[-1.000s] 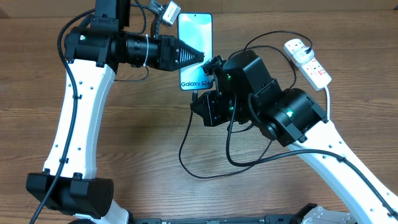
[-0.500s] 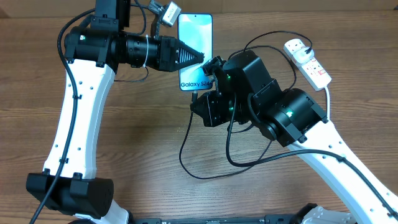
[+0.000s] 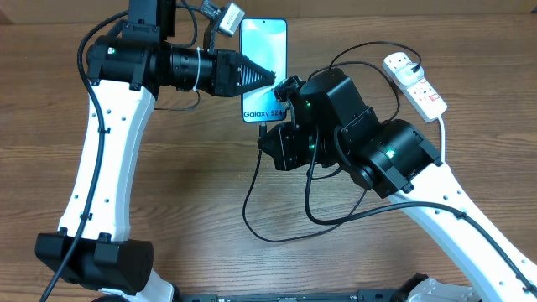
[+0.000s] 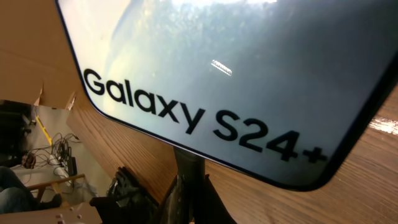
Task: Plug charger to phone and switch on socket
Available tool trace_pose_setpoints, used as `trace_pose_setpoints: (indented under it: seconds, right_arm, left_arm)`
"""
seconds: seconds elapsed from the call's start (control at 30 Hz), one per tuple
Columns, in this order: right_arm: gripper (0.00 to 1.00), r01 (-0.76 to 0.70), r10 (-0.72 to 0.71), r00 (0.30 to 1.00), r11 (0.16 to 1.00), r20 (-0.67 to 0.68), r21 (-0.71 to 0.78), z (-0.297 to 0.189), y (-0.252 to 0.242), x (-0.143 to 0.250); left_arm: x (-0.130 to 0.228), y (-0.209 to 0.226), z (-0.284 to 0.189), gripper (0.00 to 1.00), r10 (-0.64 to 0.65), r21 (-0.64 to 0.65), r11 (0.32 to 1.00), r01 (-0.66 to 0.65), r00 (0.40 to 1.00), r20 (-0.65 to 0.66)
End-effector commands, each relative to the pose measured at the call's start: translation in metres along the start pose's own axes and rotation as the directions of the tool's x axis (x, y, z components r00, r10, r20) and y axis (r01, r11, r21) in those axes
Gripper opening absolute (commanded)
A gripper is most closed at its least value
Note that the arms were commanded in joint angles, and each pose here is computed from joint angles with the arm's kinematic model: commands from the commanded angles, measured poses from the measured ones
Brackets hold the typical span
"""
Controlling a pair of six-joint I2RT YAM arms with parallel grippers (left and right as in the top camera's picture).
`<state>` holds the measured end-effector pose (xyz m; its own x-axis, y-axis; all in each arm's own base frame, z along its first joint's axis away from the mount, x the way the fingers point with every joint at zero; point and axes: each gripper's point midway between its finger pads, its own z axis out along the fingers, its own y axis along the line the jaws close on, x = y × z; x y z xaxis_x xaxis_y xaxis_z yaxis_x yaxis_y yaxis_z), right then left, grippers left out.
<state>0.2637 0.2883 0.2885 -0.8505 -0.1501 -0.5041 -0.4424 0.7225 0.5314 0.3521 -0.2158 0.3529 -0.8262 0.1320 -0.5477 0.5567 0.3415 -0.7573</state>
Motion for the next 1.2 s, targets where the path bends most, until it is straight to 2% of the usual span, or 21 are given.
trace_pose_setpoints:
  seconds: [0.0, 1.17]
  right_arm:
    - [0.04, 0.023, -0.023, 0.998, 1.0, 0.064, -0.001, -0.0137, 0.0082, -0.0143]
    - [0.04, 0.035, -0.034, 0.996, 0.999, 0.085, -0.007, -0.0191, 0.013, -0.0204]
  left_arm:
    - [0.0003, -0.0077, 0.001, 0.04, 0.046, 0.027, 0.999, -0.046, 0.999, -0.003]
    - [0.0002, -0.0058, 0.0009, 0.04, 0.068, 0.017, 0.998, -0.068, 0.998, -0.003]
